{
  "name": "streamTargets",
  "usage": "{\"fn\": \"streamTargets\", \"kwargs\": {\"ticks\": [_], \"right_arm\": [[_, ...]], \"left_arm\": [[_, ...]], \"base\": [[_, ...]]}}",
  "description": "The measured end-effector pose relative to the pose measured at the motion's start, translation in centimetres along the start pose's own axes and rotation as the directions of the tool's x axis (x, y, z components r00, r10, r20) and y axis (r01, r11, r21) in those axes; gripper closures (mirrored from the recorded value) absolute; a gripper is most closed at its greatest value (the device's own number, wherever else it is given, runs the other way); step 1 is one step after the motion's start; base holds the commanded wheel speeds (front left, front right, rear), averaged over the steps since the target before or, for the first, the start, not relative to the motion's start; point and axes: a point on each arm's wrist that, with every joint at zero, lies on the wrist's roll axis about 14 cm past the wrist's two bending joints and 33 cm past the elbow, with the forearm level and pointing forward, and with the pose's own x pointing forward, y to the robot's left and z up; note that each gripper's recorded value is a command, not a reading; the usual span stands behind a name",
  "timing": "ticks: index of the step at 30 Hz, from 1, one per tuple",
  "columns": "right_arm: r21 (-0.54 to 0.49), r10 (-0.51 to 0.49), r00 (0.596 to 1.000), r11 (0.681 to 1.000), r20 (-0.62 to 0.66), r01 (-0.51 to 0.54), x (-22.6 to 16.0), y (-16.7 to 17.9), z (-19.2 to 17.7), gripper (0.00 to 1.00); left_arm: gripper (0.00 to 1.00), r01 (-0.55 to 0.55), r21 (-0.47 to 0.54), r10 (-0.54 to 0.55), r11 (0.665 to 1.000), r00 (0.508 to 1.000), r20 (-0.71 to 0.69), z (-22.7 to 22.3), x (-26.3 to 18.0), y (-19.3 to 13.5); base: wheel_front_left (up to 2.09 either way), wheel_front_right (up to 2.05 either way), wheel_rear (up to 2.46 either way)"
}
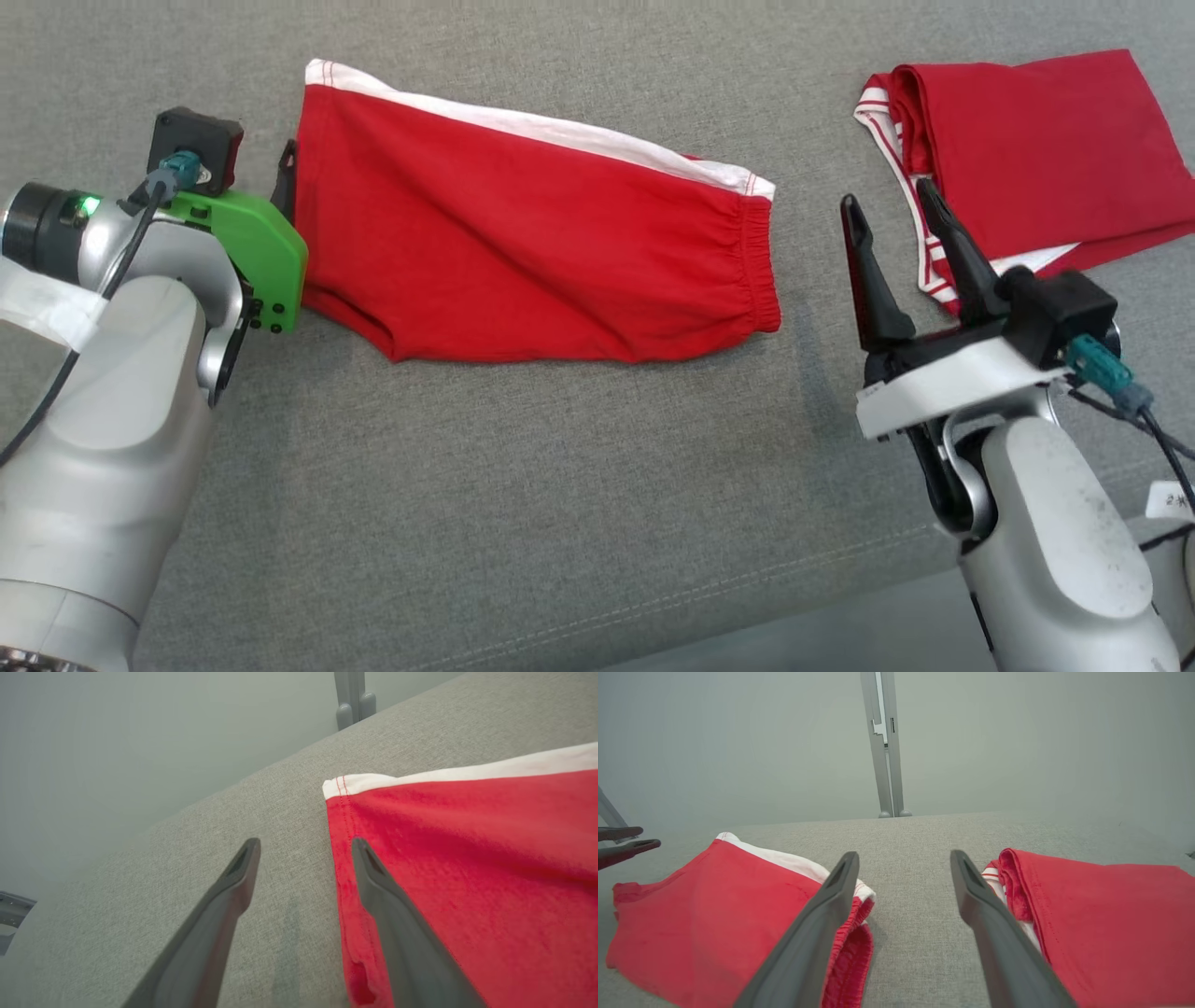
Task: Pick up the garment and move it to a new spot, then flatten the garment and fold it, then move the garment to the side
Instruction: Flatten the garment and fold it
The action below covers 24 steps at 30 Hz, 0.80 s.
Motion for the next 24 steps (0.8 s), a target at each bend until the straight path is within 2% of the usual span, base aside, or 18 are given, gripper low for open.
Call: {"fn": "streamTargets", "kwargs": {"ticks": [5, 12, 18, 24], "right_arm": [[-0.056, -0.017, 0.998, 0.998, 0.059, 0.021, -2.9, 0.3, 1.5, 0.00], [-0.104, -0.022, 0.998, 0.994, 0.063, 0.029, -5.9, 1.0, 1.7, 0.00], [-0.104, -0.004, 0.999, 0.995, 0.033, 0.007, -7.6, 2.1, 0.8, 0.00], [-0.069, -0.027, 1.000, 0.997, 0.011, 0.027, -8.9, 1.9, 0.2, 0.00]], "left_arm": [[0.00, -0.015, -0.039, 0.013, 0.999, 0.999, -0.047, -1.2, -1.5, -0.1], [0.00, -0.031, -0.095, 0.019, 0.995, 0.991, -0.132, -3.4, -2.7, -0.5], [0.00, -0.029, -0.149, -0.005, 0.988, 0.974, -0.224, -5.8, -3.1, -1.3], [0.00, -0.012, -0.195, -0.040, 0.981, 0.964, -0.264, -7.2, -3.7, -2.7]], "base": [[0.00, 0.00, 0.00], [0.00, 0.00, 0.00], [0.00, 0.00, 0.00], [0.00, 0.00, 0.00]]}}
